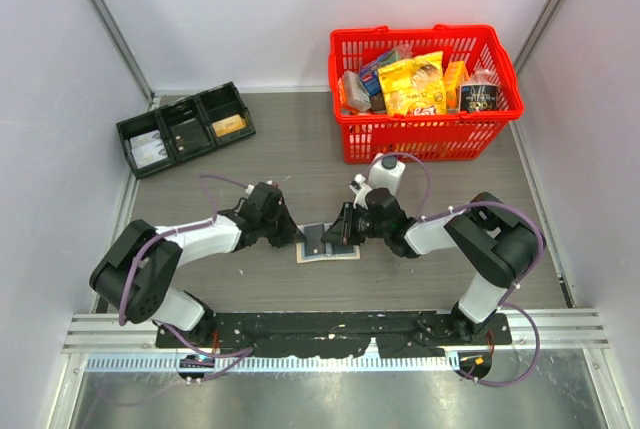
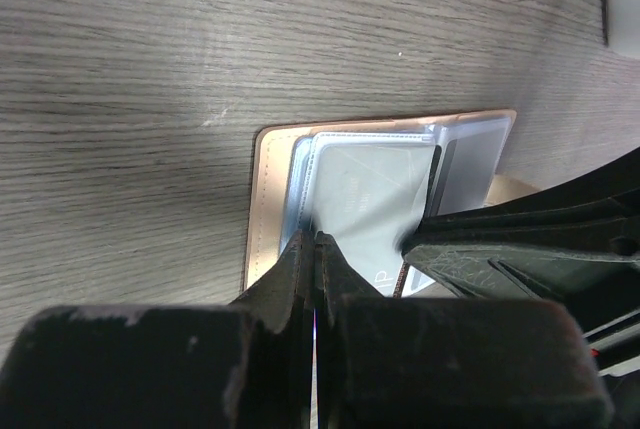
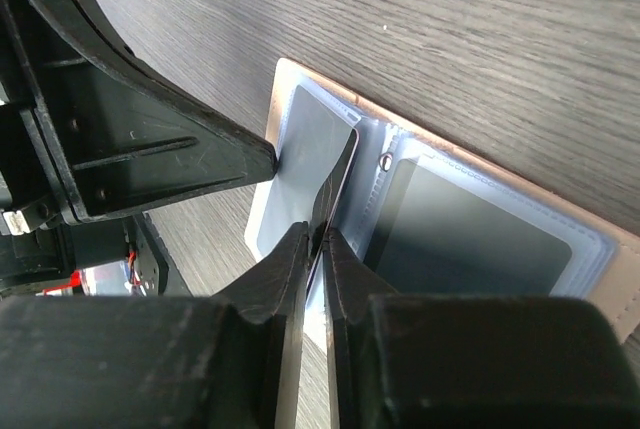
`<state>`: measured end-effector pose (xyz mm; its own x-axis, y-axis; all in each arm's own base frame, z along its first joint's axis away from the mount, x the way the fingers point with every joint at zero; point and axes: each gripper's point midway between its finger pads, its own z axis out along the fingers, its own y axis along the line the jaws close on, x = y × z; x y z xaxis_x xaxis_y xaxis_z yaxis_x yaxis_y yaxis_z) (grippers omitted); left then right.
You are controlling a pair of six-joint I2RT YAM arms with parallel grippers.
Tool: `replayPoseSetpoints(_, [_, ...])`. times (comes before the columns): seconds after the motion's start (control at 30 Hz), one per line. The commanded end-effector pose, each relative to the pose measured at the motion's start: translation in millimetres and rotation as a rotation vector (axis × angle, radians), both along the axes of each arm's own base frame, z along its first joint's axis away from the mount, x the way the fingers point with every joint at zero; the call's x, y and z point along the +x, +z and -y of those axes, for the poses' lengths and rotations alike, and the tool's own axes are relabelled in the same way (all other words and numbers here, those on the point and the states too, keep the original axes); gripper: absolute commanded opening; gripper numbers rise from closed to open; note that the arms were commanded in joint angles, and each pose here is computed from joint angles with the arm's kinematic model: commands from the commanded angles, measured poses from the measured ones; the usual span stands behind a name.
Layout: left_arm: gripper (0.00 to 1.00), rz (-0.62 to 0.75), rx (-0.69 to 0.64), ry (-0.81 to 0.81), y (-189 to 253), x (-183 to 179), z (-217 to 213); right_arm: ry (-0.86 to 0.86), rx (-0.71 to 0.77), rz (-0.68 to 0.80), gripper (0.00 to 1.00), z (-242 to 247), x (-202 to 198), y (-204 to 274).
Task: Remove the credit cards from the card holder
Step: Remove the credit card from the card holder.
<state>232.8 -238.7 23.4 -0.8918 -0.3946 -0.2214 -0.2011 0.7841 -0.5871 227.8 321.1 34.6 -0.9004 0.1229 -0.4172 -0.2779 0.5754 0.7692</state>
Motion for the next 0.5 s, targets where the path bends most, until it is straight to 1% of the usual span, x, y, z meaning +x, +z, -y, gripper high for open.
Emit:
replayPoseSetpoints(0.0, [0.0,-0.173,0.149,-0.008,-49.0,-43.1,-31.3,-0.017,0.087,0.002,0.17,-3.1,1.7,16.0])
replayPoseSetpoints(0.1, [0.0,-0.169,0.151,-0.008,-48.8,-43.3,-32.1,-0.036,0.123,0.007,0.19,-0.8,6.1,21.6])
replayPoseSetpoints(0.4, [0.0,-0.171,0.149,-0.012,-48.6,-43.5,-31.4,-0.052,0.133,-0.01,0.2,1.8,5.8,17.6])
replayPoseSetpoints(0.47, [0.0,-0.171,0.146,-0.01,-48.1,-43.2,-31.9,-0.052,0.131,-0.011,0.14,2.0,6.2,16.5])
